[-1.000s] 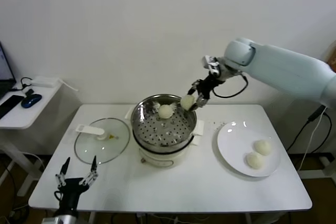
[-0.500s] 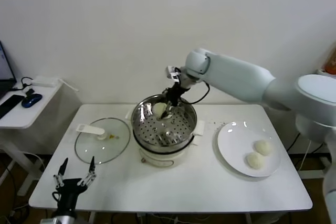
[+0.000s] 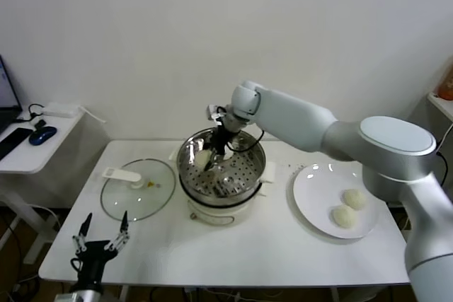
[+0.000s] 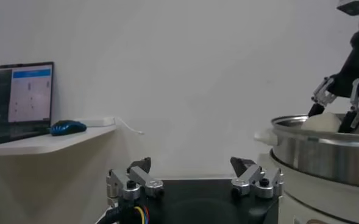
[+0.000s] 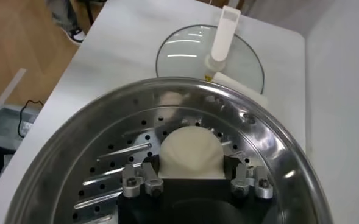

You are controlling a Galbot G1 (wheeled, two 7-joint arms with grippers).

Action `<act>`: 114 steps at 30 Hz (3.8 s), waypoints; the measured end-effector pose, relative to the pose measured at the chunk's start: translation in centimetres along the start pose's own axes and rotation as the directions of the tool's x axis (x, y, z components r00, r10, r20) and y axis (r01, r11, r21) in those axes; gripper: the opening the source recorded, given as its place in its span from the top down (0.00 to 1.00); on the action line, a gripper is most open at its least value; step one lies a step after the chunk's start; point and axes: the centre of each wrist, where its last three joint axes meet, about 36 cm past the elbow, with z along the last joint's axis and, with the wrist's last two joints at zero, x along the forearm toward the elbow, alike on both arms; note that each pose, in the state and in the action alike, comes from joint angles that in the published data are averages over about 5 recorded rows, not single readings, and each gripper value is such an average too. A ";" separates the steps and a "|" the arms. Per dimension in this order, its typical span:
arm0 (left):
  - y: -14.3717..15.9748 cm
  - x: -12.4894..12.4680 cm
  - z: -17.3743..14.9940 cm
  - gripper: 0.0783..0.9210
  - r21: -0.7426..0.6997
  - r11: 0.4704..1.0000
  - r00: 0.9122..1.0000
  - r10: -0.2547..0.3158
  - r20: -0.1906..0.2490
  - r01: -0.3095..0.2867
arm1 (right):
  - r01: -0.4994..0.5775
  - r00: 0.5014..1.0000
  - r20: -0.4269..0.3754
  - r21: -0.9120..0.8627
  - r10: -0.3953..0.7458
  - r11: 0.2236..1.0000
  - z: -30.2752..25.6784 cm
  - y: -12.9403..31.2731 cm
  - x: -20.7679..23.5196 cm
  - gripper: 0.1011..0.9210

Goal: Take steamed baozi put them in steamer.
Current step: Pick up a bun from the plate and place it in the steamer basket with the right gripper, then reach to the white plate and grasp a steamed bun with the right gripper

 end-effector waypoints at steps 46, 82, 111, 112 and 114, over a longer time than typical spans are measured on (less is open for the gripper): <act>-0.1 0.1 0.0 0.12 0.005 1.000 1.000 -0.003 -0.001 0.003 | 0.031 0.999 -0.039 0.062 -0.029 0.998 1.6 1.1 5.5 0.12; -0.8 0.6 -0.6 0.12 0.005 1.000 1.000 -0.001 -0.005 0.001 | 0.124 0.935 -0.341 0.050 -0.100 0.991 28.8 17.7 13.5 0.12; -0.7 0.7 -0.7 0.12 0.017 1.000 1.000 -0.015 -0.014 0.016 | 0.146 0.897 -0.418 -0.034 -0.147 0.989 34.8 18.8 7.2 0.12; -0.7 0.6 -0.7 0.12 0.018 1.000 1.000 -0.016 -0.014 0.016 | 0.147 0.897 -0.417 -0.037 -0.149 0.988 34.8 18.8 7.0 0.12; -0.7 0.6 -0.7 0.12 0.018 1.000 1.000 -0.016 -0.015 0.016 | 0.150 0.896 -0.416 -0.041 -0.153 0.988 34.8 18.7 6.7 0.12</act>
